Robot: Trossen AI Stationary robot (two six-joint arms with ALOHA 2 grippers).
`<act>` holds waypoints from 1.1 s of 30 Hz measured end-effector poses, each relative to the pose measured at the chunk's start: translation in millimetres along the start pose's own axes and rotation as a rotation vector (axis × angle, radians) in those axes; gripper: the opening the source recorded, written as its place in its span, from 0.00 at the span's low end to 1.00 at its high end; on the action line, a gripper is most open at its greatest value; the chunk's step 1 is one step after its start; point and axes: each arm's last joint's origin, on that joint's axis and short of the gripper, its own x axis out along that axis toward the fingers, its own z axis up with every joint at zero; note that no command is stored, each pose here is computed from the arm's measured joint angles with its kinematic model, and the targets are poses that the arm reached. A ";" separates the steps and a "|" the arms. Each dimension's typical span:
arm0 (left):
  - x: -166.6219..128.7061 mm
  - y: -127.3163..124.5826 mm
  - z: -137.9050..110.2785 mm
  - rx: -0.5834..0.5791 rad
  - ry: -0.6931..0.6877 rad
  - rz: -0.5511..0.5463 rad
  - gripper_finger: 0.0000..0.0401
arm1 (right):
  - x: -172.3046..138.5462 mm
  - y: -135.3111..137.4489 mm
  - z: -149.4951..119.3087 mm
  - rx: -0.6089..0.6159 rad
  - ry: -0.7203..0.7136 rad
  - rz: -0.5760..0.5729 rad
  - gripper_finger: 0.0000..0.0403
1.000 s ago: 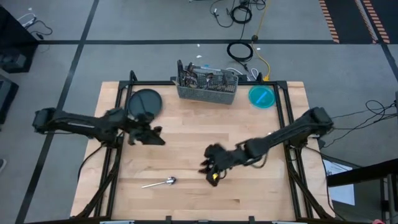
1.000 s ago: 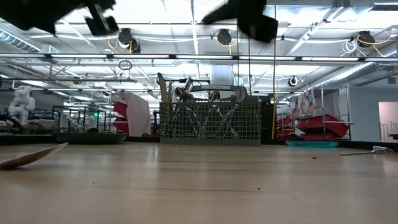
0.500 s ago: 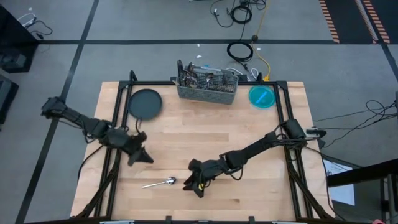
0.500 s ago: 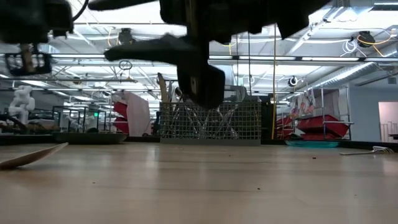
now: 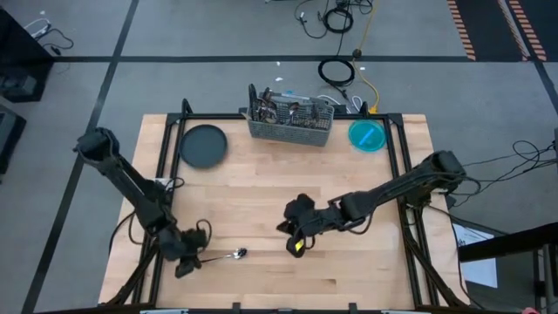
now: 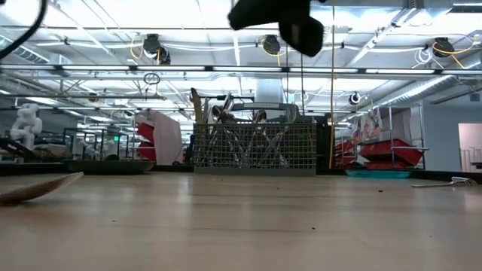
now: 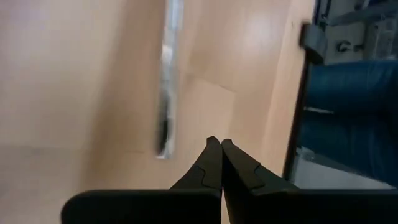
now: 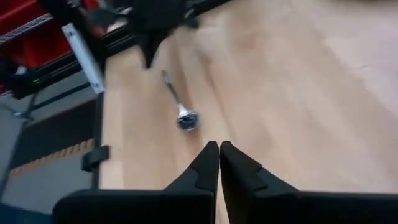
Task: Sort silverware
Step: Put the spoon into the silverware basket
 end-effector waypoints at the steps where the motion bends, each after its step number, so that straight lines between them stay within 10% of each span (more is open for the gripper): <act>1: 5.2 -1.8 -1.8 0.000 0.010 -0.012 0.01 | -4.7 -1.0 2.1 -0.006 -0.007 -0.017 0.02; 15: 40.0 22.0 12.3 0.047 0.016 0.112 0.00 | -30.8 -4.1 11.6 -0.008 -0.026 -0.066 0.04; 33: 14.4 62.7 150.9 -0.055 -0.629 0.195 0.00 | -30.9 -4.3 10.2 -0.010 -0.020 -0.076 0.04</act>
